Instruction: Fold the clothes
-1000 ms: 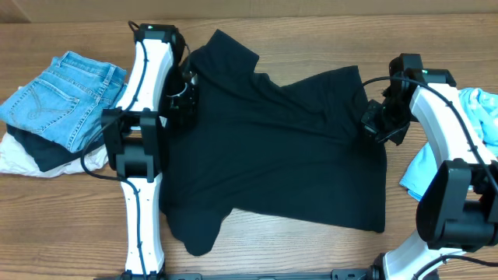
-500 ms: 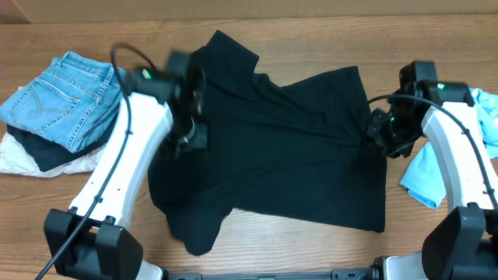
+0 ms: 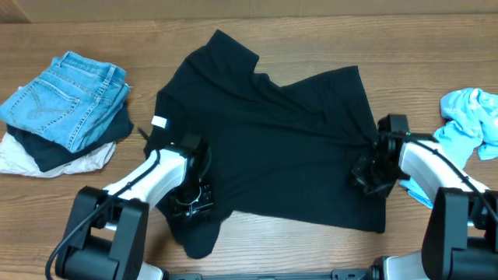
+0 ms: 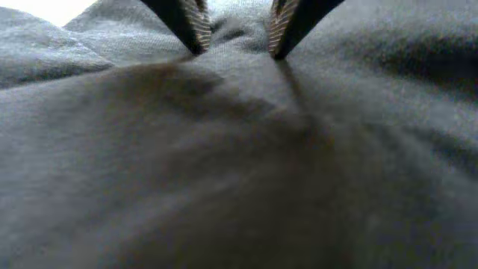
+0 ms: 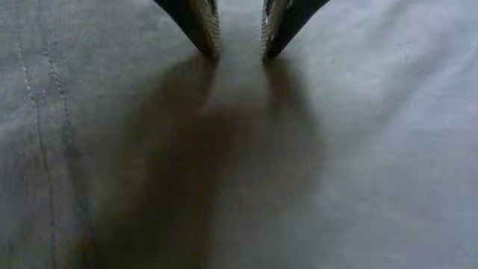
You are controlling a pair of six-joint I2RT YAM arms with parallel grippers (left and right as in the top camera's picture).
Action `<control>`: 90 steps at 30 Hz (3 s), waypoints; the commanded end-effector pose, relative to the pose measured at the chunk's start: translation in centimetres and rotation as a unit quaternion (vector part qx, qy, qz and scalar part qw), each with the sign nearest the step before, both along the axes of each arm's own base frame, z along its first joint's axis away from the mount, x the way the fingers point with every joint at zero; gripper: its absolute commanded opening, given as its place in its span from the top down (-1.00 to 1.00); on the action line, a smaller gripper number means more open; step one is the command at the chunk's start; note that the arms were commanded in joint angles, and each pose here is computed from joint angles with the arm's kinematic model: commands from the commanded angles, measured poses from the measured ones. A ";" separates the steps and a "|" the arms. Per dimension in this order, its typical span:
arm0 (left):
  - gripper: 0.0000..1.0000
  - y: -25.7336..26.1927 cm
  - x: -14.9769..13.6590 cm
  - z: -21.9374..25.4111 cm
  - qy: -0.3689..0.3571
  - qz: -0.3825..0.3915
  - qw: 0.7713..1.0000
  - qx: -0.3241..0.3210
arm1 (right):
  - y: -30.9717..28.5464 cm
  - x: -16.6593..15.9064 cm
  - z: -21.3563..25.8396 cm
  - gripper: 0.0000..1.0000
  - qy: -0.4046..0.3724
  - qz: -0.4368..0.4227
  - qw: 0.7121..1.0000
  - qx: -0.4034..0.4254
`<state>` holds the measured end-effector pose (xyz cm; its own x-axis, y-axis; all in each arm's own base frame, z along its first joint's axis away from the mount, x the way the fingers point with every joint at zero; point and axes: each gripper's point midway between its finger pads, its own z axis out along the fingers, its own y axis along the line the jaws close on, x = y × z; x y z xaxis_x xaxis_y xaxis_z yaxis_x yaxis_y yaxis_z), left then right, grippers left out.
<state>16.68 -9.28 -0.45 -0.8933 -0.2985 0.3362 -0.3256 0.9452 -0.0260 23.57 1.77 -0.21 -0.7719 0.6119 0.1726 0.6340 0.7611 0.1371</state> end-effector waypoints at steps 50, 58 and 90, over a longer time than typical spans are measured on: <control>-0.60 -4.1 14.3 20.8 -0.287 -0.087 0.951 -0.073 | -5.4 25.1 -3.0 0.91 -0.372 -0.062 0.922 -0.084; -0.71 -4.4 13.6 20.8 -0.274 -0.086 0.954 -0.084 | -8.5 32.0 -1.1 0.91 -0.397 -0.025 0.910 -0.117; 0.92 -0.5 11.0 3.3 -0.214 -0.131 0.968 0.015 | 4.2 10.3 21.9 0.80 -0.275 0.154 0.937 0.151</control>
<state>27.43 -9.20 4.52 -0.9761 -0.1965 -0.0931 -0.1893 0.9786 -0.0811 34.44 4.84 21.70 -0.9052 0.3943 -0.1585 0.2128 0.7434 0.6341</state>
